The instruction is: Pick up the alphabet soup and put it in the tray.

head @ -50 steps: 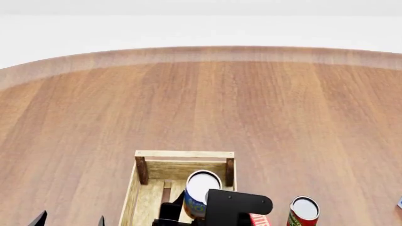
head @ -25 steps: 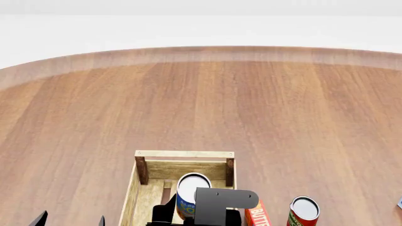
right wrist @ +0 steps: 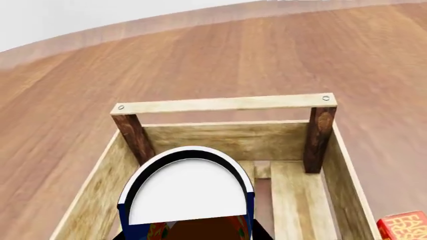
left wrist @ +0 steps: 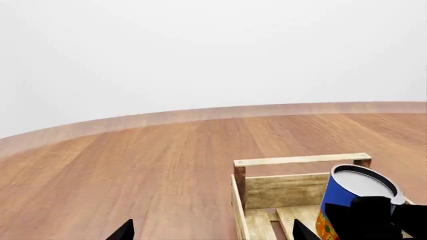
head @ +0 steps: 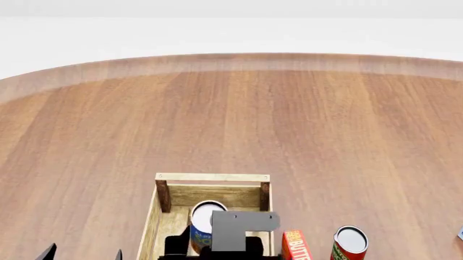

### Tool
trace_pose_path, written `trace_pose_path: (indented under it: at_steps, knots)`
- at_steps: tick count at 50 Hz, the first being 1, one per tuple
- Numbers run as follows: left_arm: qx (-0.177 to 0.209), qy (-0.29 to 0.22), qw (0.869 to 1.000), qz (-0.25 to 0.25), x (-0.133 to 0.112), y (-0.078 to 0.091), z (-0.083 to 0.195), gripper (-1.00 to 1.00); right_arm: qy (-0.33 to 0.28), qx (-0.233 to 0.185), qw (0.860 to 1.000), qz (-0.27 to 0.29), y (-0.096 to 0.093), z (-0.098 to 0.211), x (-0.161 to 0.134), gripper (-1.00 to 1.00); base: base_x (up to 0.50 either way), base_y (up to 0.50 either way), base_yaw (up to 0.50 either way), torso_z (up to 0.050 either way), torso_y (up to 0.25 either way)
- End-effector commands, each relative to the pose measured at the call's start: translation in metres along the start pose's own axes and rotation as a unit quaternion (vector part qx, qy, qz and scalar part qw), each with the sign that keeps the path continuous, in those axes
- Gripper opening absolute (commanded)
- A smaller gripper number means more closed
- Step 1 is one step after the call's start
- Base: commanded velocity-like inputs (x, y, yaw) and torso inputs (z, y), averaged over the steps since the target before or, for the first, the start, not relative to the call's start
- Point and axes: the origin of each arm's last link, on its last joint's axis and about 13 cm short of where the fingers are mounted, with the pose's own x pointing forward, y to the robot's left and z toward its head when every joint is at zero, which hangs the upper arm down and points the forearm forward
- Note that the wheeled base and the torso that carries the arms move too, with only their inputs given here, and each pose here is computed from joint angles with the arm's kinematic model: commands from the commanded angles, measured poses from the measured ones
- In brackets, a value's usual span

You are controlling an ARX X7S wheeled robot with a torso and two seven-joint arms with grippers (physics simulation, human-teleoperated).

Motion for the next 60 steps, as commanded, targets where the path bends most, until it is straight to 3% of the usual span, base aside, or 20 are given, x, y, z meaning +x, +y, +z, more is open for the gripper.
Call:
trace_pose_path:
  at_steps: [1,60]
  knots:
    - [0.0,0.0,1.0,-0.001,0.0,0.0,0.0,1.0,0.002,-0.021,1.0,0.014,0.004,0.007,0.014,-1.0,0.0,0.0,0.0,0.0,0.0]
    - [0.001,0.001,1.0,0.001,0.001,0.0,0.0,1.0,0.057,-0.041,0.997,0.014,-0.004,-0.001,0.025,-1.0,0.0,0.0,0.0,0.0,0.001]
